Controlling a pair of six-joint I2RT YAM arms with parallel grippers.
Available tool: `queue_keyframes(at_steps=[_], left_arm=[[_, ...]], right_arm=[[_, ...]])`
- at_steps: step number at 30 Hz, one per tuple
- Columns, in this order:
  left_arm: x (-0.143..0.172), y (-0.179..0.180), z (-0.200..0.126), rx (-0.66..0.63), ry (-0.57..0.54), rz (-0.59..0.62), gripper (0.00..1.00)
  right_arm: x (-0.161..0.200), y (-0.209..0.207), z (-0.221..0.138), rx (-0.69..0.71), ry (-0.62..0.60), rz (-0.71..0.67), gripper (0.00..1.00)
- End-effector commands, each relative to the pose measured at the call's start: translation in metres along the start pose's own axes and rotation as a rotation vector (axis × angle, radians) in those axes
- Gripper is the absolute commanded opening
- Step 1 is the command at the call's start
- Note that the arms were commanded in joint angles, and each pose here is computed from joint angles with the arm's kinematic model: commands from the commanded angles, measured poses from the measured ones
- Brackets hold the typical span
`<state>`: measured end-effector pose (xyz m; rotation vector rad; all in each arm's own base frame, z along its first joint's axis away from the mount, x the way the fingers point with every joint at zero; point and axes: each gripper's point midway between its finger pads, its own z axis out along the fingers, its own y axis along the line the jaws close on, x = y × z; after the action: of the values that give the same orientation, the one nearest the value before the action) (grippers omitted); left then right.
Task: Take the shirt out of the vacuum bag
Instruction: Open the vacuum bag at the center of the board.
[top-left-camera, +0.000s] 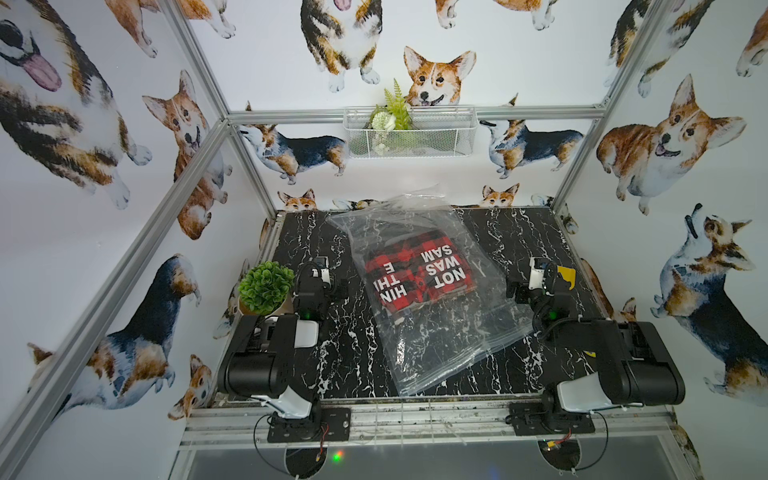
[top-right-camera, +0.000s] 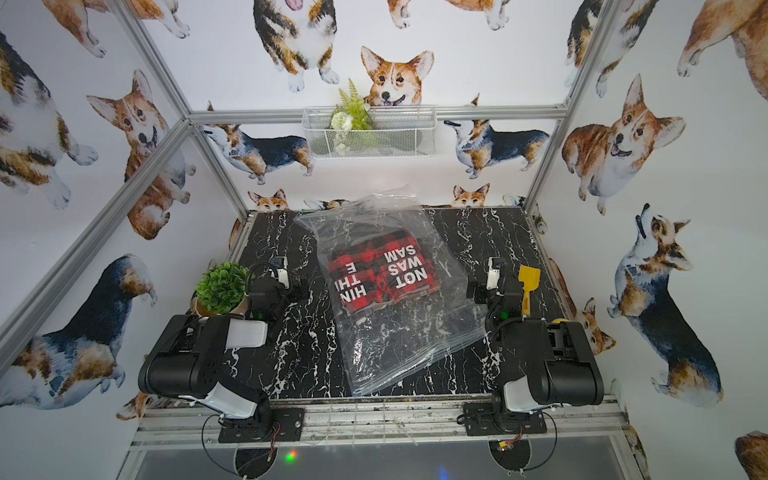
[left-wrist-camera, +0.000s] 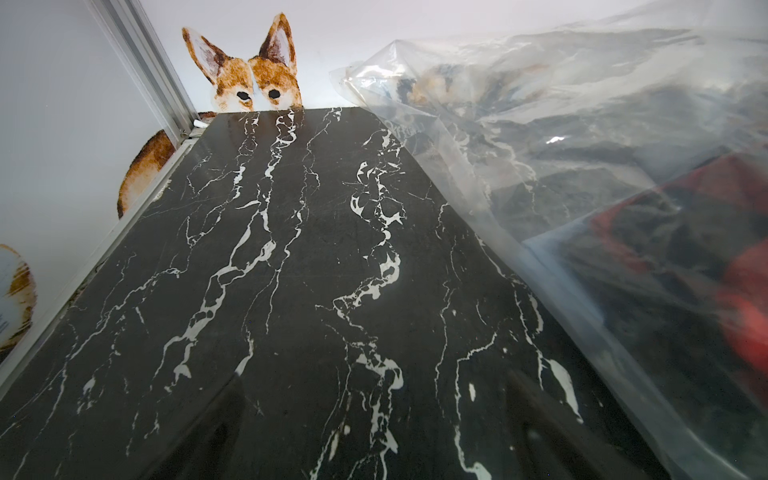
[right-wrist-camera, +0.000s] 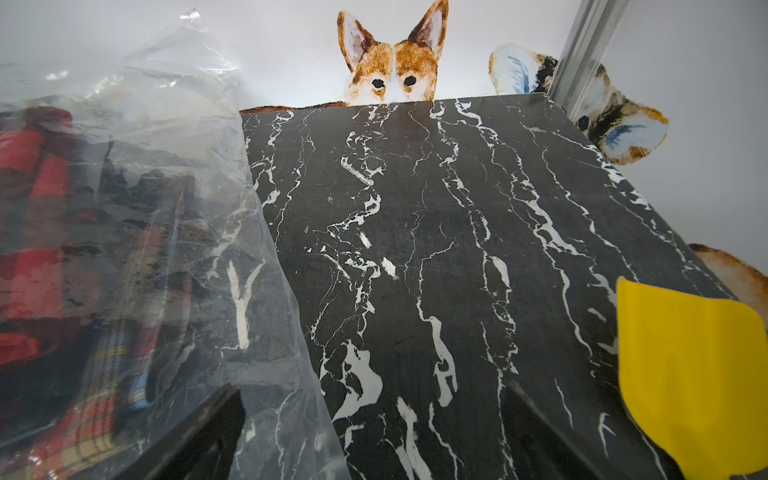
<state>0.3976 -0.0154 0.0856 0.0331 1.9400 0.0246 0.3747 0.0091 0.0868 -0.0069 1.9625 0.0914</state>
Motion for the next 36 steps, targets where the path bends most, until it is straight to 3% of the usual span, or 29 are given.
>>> queue_keyframes(at_steps=[1,21,28,33,36], left_arm=[[-0.003,0.001,0.000,-0.001,-0.013,0.015,1.00],[-0.004,-0.007,-0.002,0.041,-0.026,0.028,1.00],[-0.004,0.003,-0.002,-0.013,-0.023,0.012,1.00],[-0.017,-0.013,-0.019,0.076,-0.082,0.049,1.00],[-0.038,-0.023,-0.020,0.134,0.008,0.068,1.00]], right_arm=[[-0.003,0.001,0.001,-0.003,-0.009,0.008,1.00],[-0.003,0.000,0.001,-0.001,-0.010,0.009,1.00],[-0.003,0.000,0.000,0.000,-0.012,0.007,1.00],[-0.026,-0.005,-0.017,0.040,-0.042,0.022,1.00],[-0.046,-0.021,-0.032,0.139,-0.063,0.065,1.00]])
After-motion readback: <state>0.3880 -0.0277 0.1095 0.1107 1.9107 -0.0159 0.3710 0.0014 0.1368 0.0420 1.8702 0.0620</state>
